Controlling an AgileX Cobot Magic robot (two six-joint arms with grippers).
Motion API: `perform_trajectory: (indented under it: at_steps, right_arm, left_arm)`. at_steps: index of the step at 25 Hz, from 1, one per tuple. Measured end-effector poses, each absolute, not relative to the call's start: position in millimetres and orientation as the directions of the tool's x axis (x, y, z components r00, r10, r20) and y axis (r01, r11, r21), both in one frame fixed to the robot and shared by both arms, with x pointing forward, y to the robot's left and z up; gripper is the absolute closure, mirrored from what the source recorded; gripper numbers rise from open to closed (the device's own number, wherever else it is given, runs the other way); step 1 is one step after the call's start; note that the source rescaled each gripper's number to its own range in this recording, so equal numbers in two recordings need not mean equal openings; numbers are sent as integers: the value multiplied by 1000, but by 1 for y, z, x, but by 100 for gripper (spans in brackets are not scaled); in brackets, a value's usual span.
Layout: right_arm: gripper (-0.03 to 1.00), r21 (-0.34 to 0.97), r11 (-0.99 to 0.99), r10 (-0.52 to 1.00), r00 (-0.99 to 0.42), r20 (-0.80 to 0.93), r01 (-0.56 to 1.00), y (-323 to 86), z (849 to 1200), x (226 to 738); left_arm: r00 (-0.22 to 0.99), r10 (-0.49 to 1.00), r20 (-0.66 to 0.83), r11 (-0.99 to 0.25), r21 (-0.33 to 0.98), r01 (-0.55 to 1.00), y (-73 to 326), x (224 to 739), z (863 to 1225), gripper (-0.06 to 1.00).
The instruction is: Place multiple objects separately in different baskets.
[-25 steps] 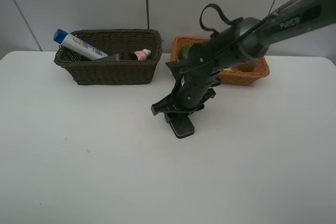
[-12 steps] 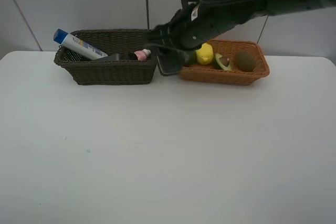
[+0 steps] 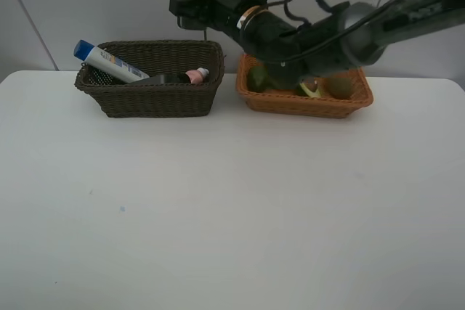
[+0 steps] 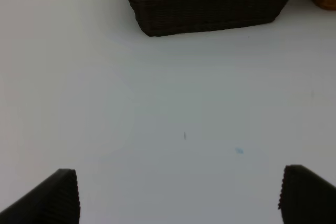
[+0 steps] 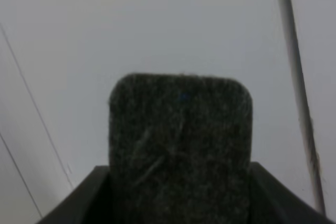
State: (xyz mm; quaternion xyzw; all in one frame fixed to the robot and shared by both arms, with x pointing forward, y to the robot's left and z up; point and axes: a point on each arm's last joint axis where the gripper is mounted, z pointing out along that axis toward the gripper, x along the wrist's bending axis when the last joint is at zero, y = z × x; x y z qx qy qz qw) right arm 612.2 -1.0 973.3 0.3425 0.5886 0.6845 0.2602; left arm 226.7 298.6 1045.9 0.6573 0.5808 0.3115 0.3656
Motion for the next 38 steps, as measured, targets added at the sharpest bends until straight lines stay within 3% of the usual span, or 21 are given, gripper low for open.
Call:
perform_trajectory:
  at_steps: [7, 8, 9, 11, 14, 17, 22, 28, 34, 38]
  right_arm:
    - [69, 982, -133, 770, -610, 187, 133, 30, 938, 646]
    - [65, 978, -129, 778, -595, 202, 162, 31, 937, 647]
    - [54, 972, -126, 787, -577, 220, 199, 30, 935, 649]
    - [19, 955, -132, 802, -537, 260, 265, 29, 932, 650]
    - [3, 932, -110, 815, -506, 284, 346, 27, 930, 649]
    - [-1, 929, -51, 817, -520, 250, 367, 26, 950, 644]
    - [-1, 935, 113, 810, -577, 108, 335, 5, 1025, 629]
    - [-1, 821, 196, 889, -450, 82, 536, -90, 1074, 640]
    - [-1, 561, 99, 987, -155, 53, 822, -227, 1049, 652]
    - [-1, 417, -6, 1000, 1, 14, 909, -292, 1037, 639]
  left_arm:
    - [131, 991, -15, -58, 842, 536, 299, 227, 1046, -5]
    - [131, 991, -15, -58, 842, 536, 299, 227, 1046, -5]
    - [131, 991, -15, -58, 842, 536, 299, 227, 1046, -5]
    - [131, 991, -15, -58, 842, 536, 299, 227, 1046, -5]
    - [131, 991, -15, -58, 842, 536, 299, 227, 1046, -5]
    - [131, 991, -15, -58, 842, 536, 299, 227, 1046, -5]
    - [131, 991, -15, -58, 842, 536, 299, 227, 1046, -5]
    - [131, 991, -15, -58, 842, 536, 299, 227, 1046, -5]
    - [131, 991, -15, -58, 842, 536, 299, 227, 1046, -5]
    - [131, 991, -15, -58, 842, 536, 299, 227, 1046, -5]
